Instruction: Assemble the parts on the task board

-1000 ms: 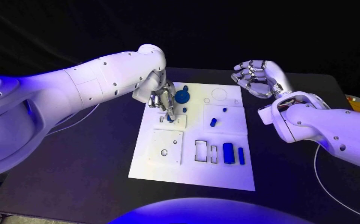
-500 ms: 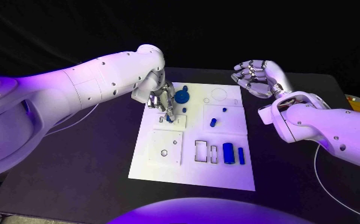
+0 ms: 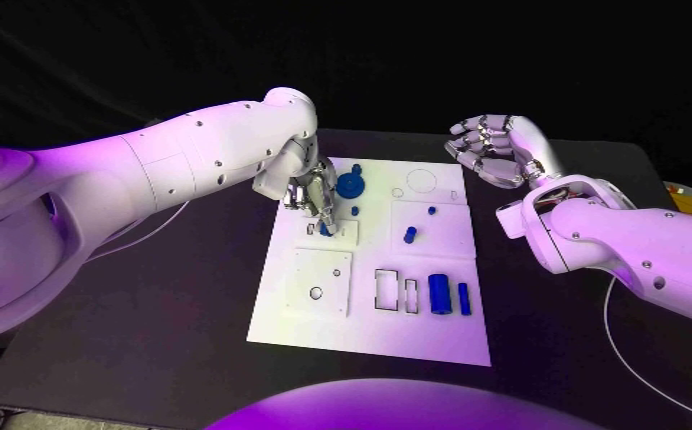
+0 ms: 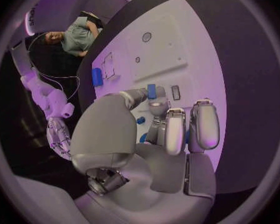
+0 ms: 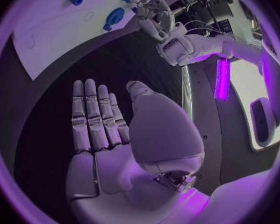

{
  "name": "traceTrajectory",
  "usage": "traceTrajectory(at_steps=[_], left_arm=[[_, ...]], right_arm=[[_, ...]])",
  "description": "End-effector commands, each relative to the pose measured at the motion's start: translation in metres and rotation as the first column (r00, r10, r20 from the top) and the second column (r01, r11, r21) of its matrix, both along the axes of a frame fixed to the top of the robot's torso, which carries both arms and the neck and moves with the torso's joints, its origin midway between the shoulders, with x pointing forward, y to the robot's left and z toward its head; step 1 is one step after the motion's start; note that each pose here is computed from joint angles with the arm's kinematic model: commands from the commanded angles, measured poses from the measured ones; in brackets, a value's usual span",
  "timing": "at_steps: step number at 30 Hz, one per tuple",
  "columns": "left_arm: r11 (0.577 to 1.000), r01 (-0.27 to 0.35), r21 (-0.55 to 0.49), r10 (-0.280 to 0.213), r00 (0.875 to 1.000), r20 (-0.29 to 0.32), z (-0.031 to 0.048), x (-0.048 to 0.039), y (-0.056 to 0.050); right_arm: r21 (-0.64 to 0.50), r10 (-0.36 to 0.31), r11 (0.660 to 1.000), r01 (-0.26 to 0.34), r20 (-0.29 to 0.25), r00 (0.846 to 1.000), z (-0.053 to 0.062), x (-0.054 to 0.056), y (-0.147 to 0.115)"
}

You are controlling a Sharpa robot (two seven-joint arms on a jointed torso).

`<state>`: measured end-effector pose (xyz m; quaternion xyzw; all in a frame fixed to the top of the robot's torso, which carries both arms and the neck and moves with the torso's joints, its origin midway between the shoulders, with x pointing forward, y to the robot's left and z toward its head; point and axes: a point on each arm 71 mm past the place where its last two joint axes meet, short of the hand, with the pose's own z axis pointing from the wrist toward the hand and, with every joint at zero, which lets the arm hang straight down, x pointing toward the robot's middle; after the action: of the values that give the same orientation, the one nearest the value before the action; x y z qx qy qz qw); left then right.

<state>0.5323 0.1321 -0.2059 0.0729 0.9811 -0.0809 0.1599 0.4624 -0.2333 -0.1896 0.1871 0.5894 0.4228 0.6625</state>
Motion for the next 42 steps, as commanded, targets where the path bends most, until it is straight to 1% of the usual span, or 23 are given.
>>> traceTrajectory(at_steps=[1, 15, 31, 42], left_arm=[[1.000, 0.007, 0.021, -0.007, 1.000, -0.010, -0.0094, -0.0041, 0.0003], [0.999, -0.042, 0.014, 0.041, 0.998, 0.056, -0.0101, 0.0004, 0.0042], [0.998, -0.056, 0.020, 0.054, 0.995, 0.089, -0.0104, 0.0021, 0.0064], [0.998, -0.069, 0.009, 0.067, 0.991, 0.117, -0.0110, 0.0006, 0.0083]], right_arm=[[-0.003, 0.011, 1.000, -0.011, 0.010, 1.000, 0.0008, -0.0005, 0.0013], [-0.004, 0.012, 1.000, -0.012, 0.006, 1.000, 0.0004, -0.0003, 0.0011], [-0.005, 0.013, 1.000, -0.013, 0.002, 1.000, -0.0001, 0.0000, 0.0011], [-0.006, 0.015, 1.000, -0.015, -0.002, 1.000, -0.0007, 0.0003, 0.0011]])
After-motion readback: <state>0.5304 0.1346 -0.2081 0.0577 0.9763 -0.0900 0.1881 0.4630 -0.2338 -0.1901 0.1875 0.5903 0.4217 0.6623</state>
